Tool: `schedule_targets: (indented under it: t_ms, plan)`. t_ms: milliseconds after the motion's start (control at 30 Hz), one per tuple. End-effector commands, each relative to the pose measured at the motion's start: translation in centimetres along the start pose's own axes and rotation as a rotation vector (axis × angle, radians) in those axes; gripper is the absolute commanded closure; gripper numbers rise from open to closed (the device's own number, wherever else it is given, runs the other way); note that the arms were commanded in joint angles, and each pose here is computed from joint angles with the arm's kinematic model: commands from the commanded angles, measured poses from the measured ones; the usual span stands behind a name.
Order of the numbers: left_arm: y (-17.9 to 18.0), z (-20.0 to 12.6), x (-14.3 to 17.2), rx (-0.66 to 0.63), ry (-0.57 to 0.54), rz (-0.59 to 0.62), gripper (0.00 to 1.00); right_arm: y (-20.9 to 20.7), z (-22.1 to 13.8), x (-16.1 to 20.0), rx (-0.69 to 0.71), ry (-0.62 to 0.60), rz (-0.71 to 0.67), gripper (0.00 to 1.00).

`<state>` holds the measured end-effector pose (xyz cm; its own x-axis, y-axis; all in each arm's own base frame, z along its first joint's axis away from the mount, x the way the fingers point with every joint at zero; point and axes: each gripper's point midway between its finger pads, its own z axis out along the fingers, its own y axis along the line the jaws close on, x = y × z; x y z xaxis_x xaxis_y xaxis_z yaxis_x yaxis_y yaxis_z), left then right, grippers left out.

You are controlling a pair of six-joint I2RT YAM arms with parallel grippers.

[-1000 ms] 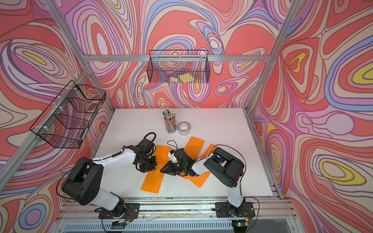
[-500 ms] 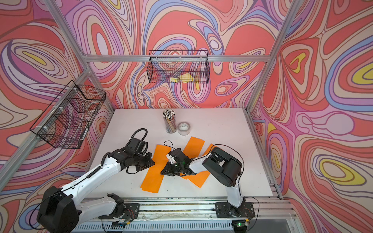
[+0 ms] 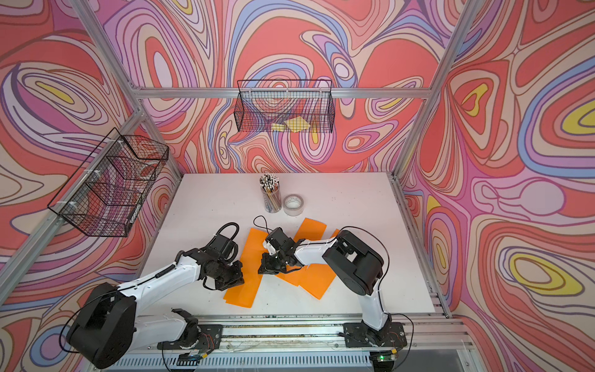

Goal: Fold the rectangular paper in half along the long edge
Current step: Fold the paper at the center of the board.

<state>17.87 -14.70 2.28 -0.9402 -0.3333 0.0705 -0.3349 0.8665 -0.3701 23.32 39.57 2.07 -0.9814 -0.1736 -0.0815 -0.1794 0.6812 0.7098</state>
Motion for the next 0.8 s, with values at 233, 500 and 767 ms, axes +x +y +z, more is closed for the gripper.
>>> schedule_targets:
  t_ms: [233,500,767]
  plan:
    - [1.4,1.9,0.4,-0.035,0.012,-0.031,1.00,1.5,-1.8,-0.8,-0.049,0.011,-0.076,0.86]
    - [1.5,2.2,0.3,-0.042,0.016,-0.038,1.00,2.4,-1.8,3.0,-0.072,0.078,-0.113,0.85]
    - [1.6,2.2,0.3,-0.047,0.014,-0.041,1.00,-1.3,-0.3,5.0,-0.005,0.118,-0.066,0.86]
